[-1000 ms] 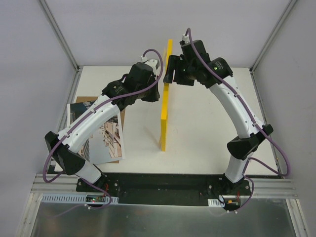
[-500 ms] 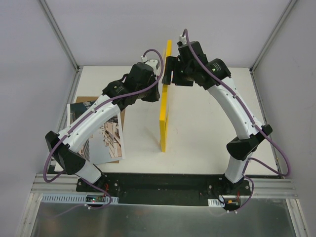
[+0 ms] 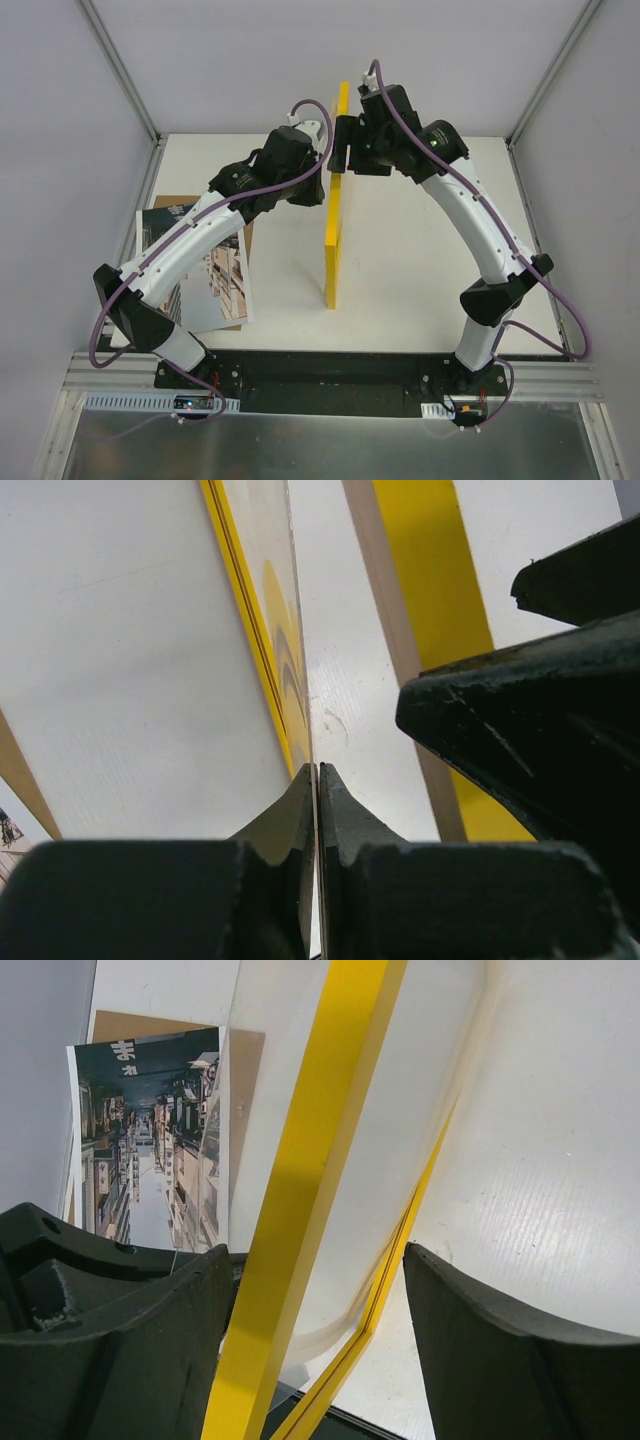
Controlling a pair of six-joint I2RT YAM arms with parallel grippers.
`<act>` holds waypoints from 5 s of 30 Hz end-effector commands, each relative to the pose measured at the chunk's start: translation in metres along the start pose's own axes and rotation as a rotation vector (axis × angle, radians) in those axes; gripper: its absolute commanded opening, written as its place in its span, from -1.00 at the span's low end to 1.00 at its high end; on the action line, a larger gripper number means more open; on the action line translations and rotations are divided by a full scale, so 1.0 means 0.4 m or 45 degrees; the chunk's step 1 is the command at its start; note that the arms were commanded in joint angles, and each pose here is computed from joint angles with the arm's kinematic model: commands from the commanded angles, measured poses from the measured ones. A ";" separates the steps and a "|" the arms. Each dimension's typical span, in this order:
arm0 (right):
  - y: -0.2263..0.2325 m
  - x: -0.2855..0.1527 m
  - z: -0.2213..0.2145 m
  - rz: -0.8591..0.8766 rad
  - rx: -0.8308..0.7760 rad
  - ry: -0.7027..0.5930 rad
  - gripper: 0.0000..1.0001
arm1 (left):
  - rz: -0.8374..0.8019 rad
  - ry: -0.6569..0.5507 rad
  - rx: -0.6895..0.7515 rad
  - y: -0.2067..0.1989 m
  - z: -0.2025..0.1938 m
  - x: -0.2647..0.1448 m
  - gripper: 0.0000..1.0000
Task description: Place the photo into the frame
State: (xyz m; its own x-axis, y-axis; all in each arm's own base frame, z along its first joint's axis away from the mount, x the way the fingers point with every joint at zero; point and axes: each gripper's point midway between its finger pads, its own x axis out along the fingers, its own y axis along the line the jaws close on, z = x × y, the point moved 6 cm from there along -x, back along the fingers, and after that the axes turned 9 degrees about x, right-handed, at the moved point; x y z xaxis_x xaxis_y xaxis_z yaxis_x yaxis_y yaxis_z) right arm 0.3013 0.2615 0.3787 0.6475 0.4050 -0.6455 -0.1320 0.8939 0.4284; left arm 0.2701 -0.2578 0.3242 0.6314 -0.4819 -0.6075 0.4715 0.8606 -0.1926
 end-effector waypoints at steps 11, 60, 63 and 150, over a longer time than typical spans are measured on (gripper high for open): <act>0.012 -0.089 0.014 0.073 -0.001 -0.083 0.43 | -0.005 -0.069 0.008 -0.010 0.035 -0.025 -1.00; -0.517 0.223 -0.300 0.048 0.380 0.276 -0.85 | 0.340 -0.244 0.030 0.156 0.092 -0.264 -1.00; -0.547 0.260 -0.336 0.026 0.425 0.279 -0.85 | 0.341 -0.247 0.012 0.167 0.093 -0.268 -1.00; -0.671 0.358 -0.238 -0.041 0.790 0.031 0.65 | -0.877 -0.313 -0.914 0.278 -0.150 0.172 -1.00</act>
State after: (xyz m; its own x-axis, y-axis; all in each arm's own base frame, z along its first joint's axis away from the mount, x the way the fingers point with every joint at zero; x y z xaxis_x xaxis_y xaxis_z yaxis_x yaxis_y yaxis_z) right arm 0.3381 0.0980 0.0955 0.5685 0.3957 -0.7212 0.3885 0.6437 0.6594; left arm 0.3254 -0.1836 0.1946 0.5152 -0.8468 -0.1322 0.2412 0.2912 -0.9258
